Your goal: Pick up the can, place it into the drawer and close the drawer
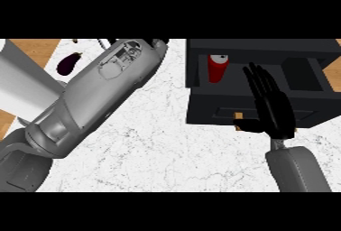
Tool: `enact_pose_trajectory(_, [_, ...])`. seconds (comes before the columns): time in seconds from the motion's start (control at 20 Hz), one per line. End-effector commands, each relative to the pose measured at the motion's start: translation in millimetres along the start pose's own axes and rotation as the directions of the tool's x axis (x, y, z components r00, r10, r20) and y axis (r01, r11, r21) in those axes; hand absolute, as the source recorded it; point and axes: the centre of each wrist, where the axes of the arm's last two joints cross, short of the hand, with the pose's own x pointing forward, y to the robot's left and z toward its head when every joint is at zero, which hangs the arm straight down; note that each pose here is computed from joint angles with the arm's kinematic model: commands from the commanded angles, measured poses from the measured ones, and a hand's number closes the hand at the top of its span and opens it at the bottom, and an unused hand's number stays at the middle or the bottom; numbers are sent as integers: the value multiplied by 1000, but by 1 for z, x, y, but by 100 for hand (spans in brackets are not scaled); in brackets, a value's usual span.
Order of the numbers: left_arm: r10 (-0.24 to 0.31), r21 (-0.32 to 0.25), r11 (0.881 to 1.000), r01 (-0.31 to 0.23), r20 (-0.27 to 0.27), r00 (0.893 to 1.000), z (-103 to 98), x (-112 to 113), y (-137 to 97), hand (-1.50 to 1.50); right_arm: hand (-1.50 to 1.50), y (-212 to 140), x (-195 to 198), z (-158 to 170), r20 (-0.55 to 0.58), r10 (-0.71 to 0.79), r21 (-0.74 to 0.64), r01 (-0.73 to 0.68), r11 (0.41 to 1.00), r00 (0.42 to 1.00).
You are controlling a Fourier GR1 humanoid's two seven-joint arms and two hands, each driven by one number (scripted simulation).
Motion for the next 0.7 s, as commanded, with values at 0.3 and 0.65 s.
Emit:
enact_pose_trajectory(0.3, [-14, -2, 1000, 14, -15, 1000, 0, 1, 51, -150, -150, 42, -30, -21, -75, 88, 35, -86, 996, 993])
enact_pose_trajectory(0.65, [-17, -41, 999, 16, -32, 999, 17, 1, 50, -150, -150, 54, -30, -50, -74, 112, -62, -117, 991, 991])
